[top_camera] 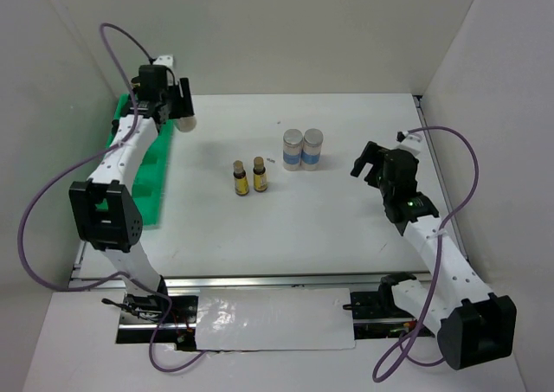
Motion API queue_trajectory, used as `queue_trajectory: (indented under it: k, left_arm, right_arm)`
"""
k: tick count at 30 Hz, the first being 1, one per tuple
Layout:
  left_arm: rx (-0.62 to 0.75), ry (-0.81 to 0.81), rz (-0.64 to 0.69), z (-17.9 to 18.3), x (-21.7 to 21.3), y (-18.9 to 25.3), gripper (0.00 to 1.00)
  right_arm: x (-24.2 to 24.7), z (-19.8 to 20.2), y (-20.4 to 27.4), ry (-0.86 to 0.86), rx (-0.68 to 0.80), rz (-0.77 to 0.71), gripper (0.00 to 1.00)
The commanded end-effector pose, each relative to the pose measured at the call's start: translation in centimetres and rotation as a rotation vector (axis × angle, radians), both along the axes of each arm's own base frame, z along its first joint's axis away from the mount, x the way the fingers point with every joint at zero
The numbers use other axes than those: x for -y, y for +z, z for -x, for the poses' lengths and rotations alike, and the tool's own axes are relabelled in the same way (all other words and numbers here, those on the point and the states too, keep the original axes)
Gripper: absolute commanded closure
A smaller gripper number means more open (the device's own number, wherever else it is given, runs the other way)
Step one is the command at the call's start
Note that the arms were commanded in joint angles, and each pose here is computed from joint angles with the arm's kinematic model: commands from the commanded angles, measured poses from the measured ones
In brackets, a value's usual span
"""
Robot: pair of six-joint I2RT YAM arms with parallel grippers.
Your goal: Organize the condiment bottles
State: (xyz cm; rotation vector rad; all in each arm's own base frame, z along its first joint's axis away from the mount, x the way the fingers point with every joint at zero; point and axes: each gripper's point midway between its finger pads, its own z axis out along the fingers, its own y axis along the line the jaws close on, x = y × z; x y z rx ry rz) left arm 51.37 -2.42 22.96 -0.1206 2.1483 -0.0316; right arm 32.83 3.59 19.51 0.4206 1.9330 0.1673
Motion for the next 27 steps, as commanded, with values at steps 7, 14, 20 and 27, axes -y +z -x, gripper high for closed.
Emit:
queue_trajectory:
  k: [7,14,20,27]
  left_arm:
    - [0.037,0.181,0.053,3.8,-10.0,1.5,0.50]
    - [0.055,0.237,0.021,3.9,-12.9,1.5,0.50]
    - [0.050,0.263,0.011,1.8,-14.3,0.1,0.50]
    - [0.075,0.301,-0.010,-0.9,-16.0,-0.5,0.50]
  right_arm:
    - [-0.4,-1.4,3.1,0.010,0.085,0.006,0.00]
    - [-1.1,-2.2,2.2,0.039,0.070,-0.002,0.00]
    - [-1.2,-2.9,1.9,0.039,0.051,0.001,0.00]
    - [-1.2,-3.4,0.9,0.022,0.028,-0.007,0.00]
